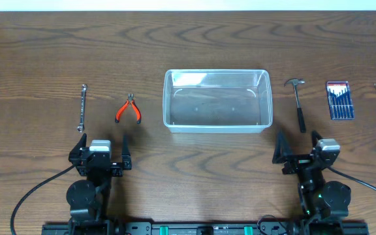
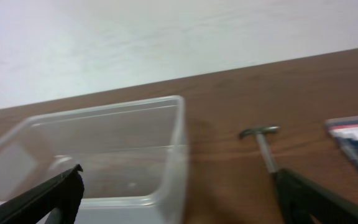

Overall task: Pack container
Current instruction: 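Move the right gripper to the yellow-handled screwdriver at far right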

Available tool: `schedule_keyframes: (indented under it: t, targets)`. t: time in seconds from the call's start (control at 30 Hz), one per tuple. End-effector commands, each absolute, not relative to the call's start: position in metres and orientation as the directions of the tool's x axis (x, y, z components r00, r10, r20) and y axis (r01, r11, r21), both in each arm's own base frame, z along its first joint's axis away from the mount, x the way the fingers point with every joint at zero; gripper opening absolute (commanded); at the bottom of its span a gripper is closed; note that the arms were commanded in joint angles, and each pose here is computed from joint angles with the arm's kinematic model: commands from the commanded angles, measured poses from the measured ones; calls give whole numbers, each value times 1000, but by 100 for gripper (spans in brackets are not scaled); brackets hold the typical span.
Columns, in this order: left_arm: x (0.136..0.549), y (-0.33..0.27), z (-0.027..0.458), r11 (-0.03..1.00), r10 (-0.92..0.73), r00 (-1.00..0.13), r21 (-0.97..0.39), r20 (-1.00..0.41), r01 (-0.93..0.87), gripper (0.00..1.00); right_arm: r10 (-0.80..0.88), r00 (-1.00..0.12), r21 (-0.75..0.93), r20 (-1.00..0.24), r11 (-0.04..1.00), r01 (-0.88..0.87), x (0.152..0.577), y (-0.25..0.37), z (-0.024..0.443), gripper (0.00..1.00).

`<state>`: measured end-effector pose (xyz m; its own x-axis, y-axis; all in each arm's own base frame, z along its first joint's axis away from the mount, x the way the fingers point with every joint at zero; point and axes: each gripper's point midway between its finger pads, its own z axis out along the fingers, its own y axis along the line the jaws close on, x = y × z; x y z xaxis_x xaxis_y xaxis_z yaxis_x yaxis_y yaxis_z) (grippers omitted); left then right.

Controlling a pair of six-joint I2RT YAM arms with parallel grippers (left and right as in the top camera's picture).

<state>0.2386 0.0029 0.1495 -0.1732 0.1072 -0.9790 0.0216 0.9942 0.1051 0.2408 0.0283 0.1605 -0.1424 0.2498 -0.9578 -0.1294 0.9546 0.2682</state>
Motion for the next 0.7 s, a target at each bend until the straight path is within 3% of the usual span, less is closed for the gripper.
schedule_keyframes:
  t: [0.0, 0.17, 0.3, 0.5, 0.67]
  targets:
    - [239, 0, 134, 995, 98, -207, 91, -973, 39, 98, 299, -111, 316, -948, 927, -201, 231, 40, 200, 99]
    - [239, 0, 134, 995, 98, -207, 91, -973, 39, 98, 302, -76, 307, -950, 950, -62, 216, 15, 250, 99]
    - [239, 0, 134, 995, 98, -207, 92, -973, 39, 98, 302, -152, 307, -941, 952, -15, 207, 11, 277, 99]
    - [239, 0, 134, 995, 98, -207, 91, -973, 39, 98, 271, -354, 235, -895, 962, 143, 210, -7, 294, 99]
    - [239, 0, 134, 995, 98, -207, 92, -973, 39, 98, 110, -557, 61, -823, 993, 106, 243, -8, 306, 99]
